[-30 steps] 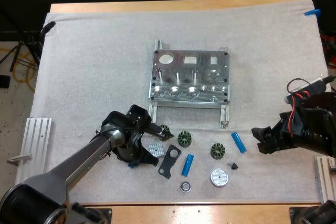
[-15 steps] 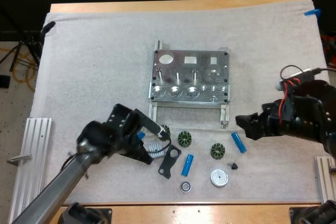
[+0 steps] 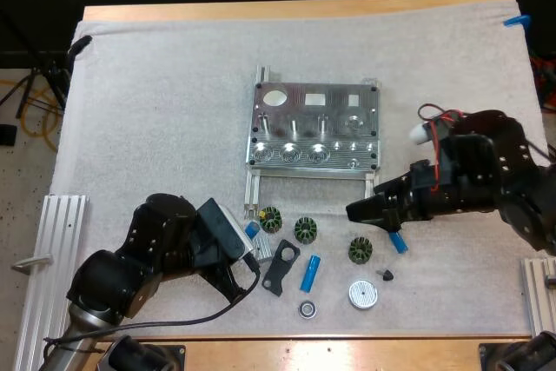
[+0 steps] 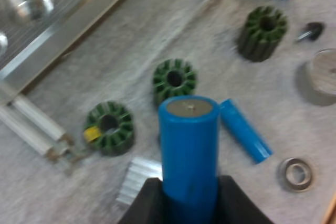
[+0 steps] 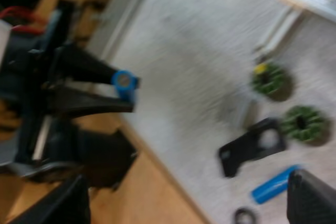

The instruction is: Load cells from left to right

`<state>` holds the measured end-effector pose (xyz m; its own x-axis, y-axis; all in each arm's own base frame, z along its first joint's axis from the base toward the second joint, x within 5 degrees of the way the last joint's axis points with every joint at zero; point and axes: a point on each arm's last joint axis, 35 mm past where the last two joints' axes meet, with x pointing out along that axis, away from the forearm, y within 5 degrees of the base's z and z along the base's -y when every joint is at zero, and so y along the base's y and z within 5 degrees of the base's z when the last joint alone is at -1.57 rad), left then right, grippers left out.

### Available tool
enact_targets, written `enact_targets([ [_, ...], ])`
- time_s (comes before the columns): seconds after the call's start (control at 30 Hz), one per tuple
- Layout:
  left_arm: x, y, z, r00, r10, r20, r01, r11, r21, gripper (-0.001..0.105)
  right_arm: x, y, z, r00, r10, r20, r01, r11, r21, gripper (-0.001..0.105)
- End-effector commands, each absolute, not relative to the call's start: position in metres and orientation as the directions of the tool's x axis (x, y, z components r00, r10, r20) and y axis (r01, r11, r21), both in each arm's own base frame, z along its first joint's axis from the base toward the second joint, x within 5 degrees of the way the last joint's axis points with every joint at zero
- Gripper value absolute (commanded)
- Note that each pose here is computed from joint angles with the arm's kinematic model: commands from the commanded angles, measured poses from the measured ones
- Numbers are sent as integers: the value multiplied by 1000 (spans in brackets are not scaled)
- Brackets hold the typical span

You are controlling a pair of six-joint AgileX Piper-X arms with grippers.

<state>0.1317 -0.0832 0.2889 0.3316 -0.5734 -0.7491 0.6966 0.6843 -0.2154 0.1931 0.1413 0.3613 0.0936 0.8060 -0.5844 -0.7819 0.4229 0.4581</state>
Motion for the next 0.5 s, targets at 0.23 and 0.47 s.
enact_targets([
  [0.23, 129, -87, 297, 295, -630, -718, 778, 595, -203, 0, 190, 183, 346, -67, 822, -565, -801, 294, 522, 74],
  [0.47, 121, -98, 300, 239, -658, -715, 834, 515, -196, 0, 192, 218, 328, -103, 810, -577, -797, 279, 535, 74],
])
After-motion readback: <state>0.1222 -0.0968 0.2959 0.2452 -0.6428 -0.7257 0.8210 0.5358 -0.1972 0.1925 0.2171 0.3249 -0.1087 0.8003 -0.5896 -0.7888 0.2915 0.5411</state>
